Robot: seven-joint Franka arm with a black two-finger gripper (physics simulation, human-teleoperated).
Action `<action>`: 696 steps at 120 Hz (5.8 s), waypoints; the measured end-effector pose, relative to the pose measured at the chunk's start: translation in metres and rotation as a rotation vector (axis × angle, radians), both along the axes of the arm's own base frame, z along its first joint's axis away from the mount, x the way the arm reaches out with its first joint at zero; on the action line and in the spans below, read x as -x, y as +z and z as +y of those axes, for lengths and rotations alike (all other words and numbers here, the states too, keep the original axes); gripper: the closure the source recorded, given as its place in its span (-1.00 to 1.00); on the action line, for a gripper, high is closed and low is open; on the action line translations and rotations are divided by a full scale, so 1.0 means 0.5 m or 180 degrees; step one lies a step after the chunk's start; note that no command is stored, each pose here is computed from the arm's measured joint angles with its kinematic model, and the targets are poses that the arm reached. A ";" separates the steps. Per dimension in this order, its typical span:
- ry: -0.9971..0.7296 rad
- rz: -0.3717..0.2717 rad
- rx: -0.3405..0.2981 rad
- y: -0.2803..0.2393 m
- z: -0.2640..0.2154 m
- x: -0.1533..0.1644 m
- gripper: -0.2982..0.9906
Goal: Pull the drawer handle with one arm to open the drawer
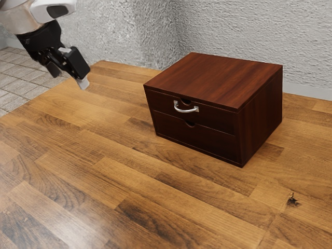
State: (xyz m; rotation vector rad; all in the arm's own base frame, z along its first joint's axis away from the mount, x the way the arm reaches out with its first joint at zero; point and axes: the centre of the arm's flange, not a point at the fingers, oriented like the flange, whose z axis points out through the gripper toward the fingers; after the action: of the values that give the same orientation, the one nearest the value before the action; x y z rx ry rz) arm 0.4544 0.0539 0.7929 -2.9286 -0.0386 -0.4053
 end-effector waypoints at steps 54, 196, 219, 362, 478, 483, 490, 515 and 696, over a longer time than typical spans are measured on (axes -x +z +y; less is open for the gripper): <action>-0.0606 0.0363 0.0362 -0.129 0.128 -0.100 -0.53; -0.3756 0.0738 -0.0949 -0.154 0.330 -0.115 -0.54; -0.3804 0.0719 -0.1185 -0.147 0.380 -0.117 -0.54; -0.4368 0.0477 -0.1961 -0.173 0.381 -0.230 -0.14; -0.4996 0.0248 -0.1755 -0.296 0.227 -0.337 -0.06; -0.5015 0.0246 -0.1743 -0.303 0.222 -0.340 -0.06; -0.5032 0.0259 -0.1709 -0.320 0.222 -0.349 -0.06; -0.5108 0.0228 -0.1691 -0.341 0.199 -0.368 -0.06; -0.5646 0.0106 -0.1505 -0.480 0.007 -0.466 -0.05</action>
State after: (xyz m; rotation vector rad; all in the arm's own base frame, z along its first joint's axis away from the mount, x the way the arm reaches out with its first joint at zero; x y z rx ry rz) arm 0.6871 0.0573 0.5528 -1.6978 2.2319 -0.4079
